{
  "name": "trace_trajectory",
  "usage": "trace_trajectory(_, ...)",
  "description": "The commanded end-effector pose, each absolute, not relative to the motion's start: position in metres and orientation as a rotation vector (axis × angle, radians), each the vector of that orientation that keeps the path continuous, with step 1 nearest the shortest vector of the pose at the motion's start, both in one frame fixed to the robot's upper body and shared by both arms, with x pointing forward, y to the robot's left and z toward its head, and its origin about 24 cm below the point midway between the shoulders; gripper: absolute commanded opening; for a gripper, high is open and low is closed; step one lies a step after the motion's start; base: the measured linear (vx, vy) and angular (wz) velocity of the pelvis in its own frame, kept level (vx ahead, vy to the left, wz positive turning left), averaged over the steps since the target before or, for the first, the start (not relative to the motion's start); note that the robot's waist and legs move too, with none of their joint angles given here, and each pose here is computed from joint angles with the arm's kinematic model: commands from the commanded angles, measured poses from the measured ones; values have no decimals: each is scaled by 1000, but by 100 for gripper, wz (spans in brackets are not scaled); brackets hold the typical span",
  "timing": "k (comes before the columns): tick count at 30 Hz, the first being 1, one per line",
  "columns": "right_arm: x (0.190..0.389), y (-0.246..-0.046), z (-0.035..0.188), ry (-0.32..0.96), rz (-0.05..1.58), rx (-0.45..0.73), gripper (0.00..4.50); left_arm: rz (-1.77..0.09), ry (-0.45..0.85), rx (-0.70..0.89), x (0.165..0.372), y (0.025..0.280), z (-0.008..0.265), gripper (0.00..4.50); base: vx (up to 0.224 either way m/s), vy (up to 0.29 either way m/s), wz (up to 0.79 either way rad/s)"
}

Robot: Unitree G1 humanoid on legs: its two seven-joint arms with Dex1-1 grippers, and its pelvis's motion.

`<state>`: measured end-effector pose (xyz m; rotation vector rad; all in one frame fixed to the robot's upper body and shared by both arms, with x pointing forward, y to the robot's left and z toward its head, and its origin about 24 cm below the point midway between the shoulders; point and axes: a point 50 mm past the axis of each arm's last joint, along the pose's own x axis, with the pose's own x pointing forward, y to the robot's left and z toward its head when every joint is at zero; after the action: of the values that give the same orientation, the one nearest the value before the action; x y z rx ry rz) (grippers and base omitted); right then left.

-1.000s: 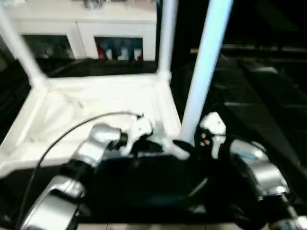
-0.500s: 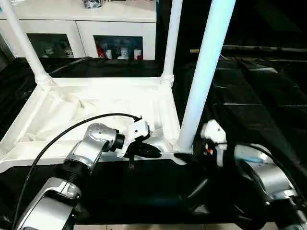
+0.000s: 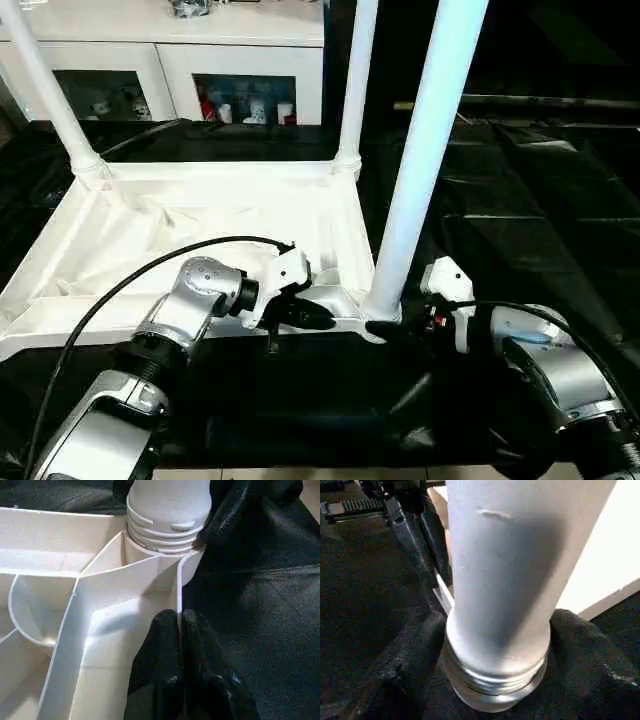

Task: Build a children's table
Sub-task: Rotate leg to tighten

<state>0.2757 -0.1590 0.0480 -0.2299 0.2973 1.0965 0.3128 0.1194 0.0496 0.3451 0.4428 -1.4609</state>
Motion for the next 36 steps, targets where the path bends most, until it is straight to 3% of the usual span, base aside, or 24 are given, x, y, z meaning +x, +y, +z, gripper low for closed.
trace_trajectory(1,279,-160,52,284,1093,-221,305,-1456,466,339,310,121,45,0,0,0,0)
trace_trajectory(4,279,-160,52,286,1093,-221,280,-1456,467,338,310,121,45,0,0,0,0)
trace_trajectory(12,278,-159,50,283,1081,-185,272,-1447,461,315,310,121,44,0,0,0,0)
trace_trajectory(17,291,-154,37,276,803,-91,272,-1285,439,335,321,108,38,0,0,0,0)
trace_trajectory(23,306,-123,31,268,574,69,272,-1150,431,346,329,70,30,0,0,0,0)
trace_trajectory(27,311,-100,31,271,551,13,272,-1125,413,357,329,44,29,0,0,0,0)
trace_trajectory(33,312,-96,40,206,596,11,272,-1132,382,373,332,46,32,0,0,0,0)
trace_trajectory(34,311,-99,42,196,604,25,327,-1136,381,379,332,49,32,0,0,0,0)
trace_trajectory(36,309,-111,48,175,654,34,343,-1163,380,379,331,59,32,0,0,0,0)
